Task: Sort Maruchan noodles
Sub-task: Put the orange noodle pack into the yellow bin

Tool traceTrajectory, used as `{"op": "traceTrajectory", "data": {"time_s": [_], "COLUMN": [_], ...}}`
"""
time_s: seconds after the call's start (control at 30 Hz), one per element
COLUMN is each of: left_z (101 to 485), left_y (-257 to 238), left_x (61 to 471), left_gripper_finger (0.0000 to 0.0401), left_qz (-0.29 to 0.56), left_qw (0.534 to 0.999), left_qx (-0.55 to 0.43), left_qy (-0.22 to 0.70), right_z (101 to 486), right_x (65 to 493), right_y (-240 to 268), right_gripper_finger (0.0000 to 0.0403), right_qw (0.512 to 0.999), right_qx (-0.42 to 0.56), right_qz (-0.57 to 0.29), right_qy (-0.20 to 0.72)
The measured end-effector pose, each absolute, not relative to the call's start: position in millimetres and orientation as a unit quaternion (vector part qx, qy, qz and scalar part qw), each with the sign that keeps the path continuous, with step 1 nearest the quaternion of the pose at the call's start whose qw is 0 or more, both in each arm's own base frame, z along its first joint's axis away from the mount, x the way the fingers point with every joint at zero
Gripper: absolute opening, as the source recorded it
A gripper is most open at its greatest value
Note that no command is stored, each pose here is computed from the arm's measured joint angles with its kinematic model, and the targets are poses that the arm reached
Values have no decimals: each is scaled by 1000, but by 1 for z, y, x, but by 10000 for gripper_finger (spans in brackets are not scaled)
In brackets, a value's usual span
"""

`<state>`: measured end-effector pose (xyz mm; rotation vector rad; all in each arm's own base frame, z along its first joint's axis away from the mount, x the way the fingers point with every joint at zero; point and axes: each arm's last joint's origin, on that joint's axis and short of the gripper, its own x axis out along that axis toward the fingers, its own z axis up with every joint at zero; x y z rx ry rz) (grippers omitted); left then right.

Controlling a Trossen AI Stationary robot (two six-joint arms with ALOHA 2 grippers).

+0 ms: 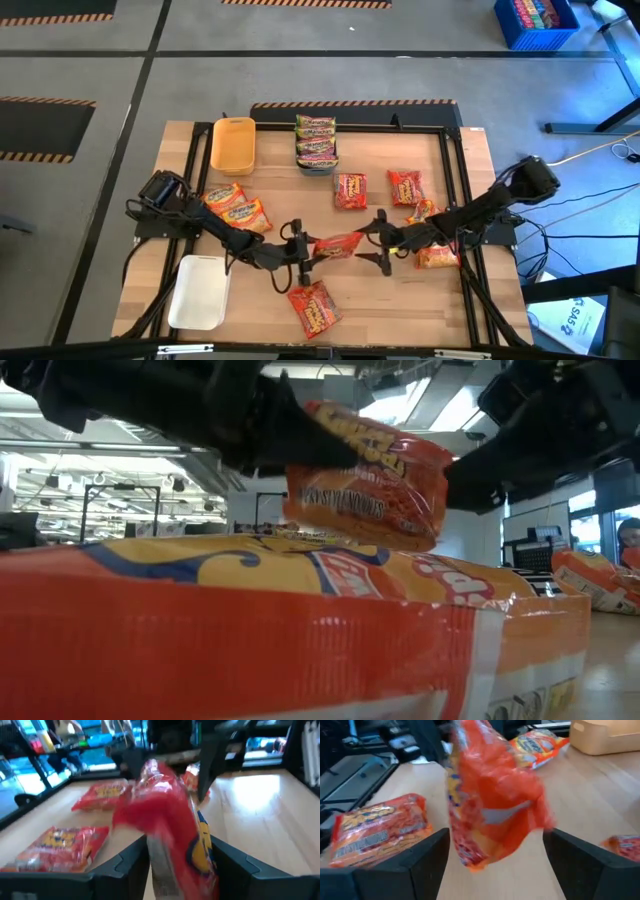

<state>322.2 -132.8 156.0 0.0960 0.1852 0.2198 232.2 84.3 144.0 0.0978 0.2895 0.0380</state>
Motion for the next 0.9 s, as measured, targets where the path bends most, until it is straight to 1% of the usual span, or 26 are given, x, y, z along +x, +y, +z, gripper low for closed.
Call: {"op": "traceTrajectory", "data": {"time_s": [0.1, 0.3, 0.43, 0.63, 0.73, 0.83, 0.9], "left_z": [160, 161, 160, 151, 146, 145, 145], "left_y": [-135, -134, -134, -130, -124, -120, -121], "left_x": [322, 323, 323, 324, 325, 325, 325], "left_gripper_finger": [174, 174, 173, 169, 169, 169, 169], "left_qz": [105, 104, 97, 82, 88, 93, 91], "left_qw": [990, 991, 991, 990, 987, 986, 986], "left_qx": [53, 46, 45, 20, 0, -10, -11], "left_qy": [74, 71, 74, 114, 137, 141, 141], "right_z": [144, 138, 128, 124, 123, 121, 121], "right_x": [238, 253, 264, 266, 266, 266, 265], "right_y": [86, 91, 93, 94, 94, 94, 94], "right_gripper_finger": [305, 305, 305, 305, 305, 295, 279], "right_qw": [989, 992, 990, 988, 987, 986, 986], "right_qx": [46, 35, 16, 12, 10, 8, 8], "right_qz": [18, 35, 42, 48, 48, 47, 47], "right_qy": [139, 115, 133, 144, 150, 159, 160]}}
